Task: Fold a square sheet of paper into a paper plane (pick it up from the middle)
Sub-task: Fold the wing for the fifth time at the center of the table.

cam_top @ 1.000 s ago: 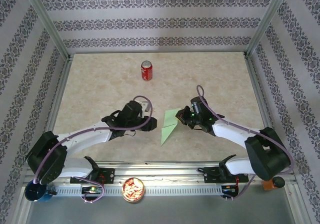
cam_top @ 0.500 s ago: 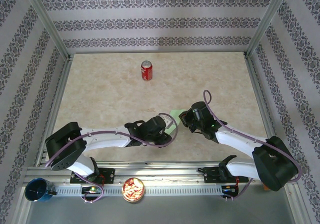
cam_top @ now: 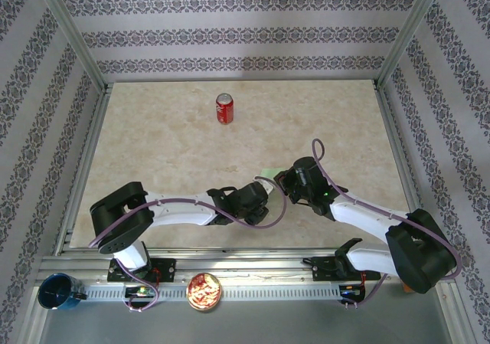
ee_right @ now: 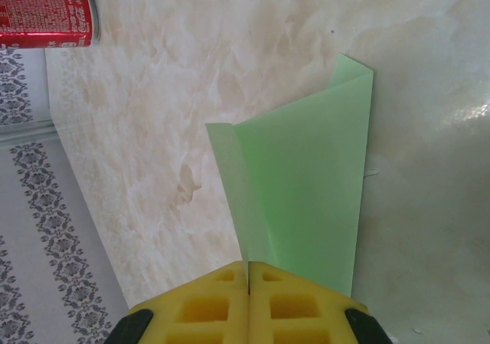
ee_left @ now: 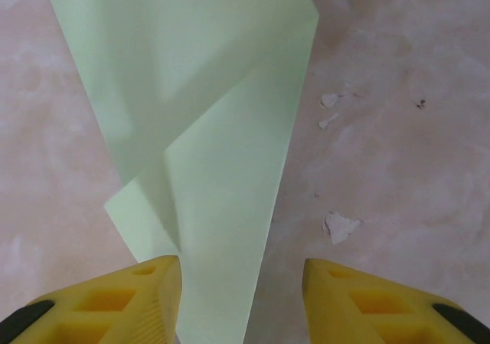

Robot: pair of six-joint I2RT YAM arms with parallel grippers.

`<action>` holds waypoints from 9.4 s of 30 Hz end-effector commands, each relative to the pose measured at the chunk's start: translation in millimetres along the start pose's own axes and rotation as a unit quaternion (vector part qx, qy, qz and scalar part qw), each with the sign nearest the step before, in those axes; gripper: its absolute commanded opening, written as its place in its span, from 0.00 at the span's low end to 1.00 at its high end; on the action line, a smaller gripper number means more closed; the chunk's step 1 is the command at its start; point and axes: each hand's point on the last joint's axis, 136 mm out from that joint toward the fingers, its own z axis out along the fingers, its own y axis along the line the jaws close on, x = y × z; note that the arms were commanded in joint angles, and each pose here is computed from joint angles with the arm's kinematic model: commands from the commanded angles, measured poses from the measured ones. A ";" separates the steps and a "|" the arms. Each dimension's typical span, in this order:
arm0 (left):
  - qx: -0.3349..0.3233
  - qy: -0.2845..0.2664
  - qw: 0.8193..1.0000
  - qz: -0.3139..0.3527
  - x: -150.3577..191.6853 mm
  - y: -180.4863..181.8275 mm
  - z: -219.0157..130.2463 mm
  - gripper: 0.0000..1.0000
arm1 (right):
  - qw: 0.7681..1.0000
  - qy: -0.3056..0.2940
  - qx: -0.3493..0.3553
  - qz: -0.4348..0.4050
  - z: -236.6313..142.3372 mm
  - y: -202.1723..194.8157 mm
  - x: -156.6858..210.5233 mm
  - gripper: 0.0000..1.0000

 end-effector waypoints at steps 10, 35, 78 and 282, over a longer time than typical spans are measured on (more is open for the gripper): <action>-0.062 0.021 0.997 0.051 5.2 9.2 3.8 0.36 | 1.000 -0.010 -0.002 0.009 -3.6 -8.0 -3.9 0.00; -0.060 0.010 0.997 0.055 -2.2 7.9 -1.9 0.35 | 1.000 -0.006 -0.003 0.013 -3.6 -11.6 -4.1 0.00; -0.047 0.009 0.998 0.042 2.9 5.5 0.6 0.08 | 0.995 0.017 0.026 -0.092 -15.3 -3.4 -4.2 0.36; 0.321 0.097 0.834 -0.437 28.3 6.7 33.8 0.11 | 0.949 0.243 -0.010 -0.200 56.5 -58.4 23.1 0.04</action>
